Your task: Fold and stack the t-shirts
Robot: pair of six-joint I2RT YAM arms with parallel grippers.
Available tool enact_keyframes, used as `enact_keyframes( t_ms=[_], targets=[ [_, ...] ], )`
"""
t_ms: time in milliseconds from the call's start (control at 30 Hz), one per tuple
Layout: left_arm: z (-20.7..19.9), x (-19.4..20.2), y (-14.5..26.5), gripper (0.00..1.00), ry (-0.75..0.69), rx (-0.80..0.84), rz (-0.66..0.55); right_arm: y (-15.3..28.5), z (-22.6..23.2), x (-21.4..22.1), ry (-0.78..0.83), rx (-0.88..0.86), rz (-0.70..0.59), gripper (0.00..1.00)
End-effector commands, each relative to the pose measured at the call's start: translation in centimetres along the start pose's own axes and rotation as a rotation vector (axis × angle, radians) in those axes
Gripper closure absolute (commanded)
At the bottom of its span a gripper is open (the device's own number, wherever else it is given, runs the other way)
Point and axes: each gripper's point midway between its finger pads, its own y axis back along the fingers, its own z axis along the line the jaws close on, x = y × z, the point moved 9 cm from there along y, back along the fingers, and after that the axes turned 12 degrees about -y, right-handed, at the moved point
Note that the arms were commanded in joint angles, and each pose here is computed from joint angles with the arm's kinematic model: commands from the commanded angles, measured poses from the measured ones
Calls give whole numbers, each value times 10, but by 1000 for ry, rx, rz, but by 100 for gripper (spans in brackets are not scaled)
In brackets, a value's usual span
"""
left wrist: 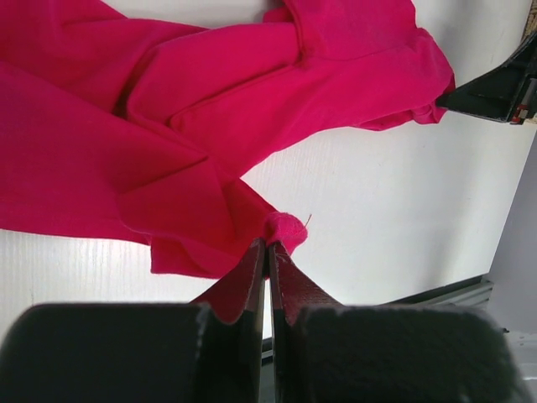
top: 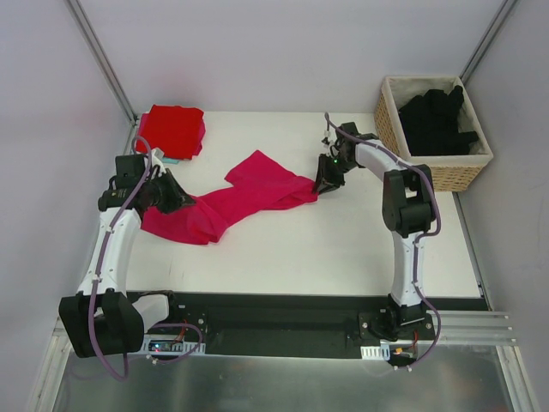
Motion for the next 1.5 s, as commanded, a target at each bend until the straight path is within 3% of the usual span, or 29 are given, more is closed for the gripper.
enact_keyframes(
  t_ms=[0,67,167,267,400,533,700,900,1200,1467],
  targets=[
    [-10,-8,15,100,-41,32,-51,6,18,-3,27,-41,-15,85],
    [-12,-11,16,100,-44,34,-60,18,24,-2,43,-37,-48,95],
    [-20,-22,25,100,-57,47,-99,57,37,-2,104,14,-183,100],
    [-35,-43,43,100,-90,69,-181,105,46,-3,187,116,-365,99],
    [-57,-69,72,100,-138,88,-298,212,67,16,293,229,-774,99],
    [-72,-86,97,100,-162,75,-404,285,84,35,377,244,-1055,100],
    [-87,-99,119,100,-178,88,-479,341,100,58,491,232,-1226,99],
    [-100,-110,150,100,-211,34,-595,400,98,95,537,269,-1523,99],
    [-114,-123,207,100,-210,-142,-783,443,84,134,509,400,-1664,100],
    [-113,-91,260,100,-159,-330,-952,492,79,194,504,354,-1837,99]
  ],
)
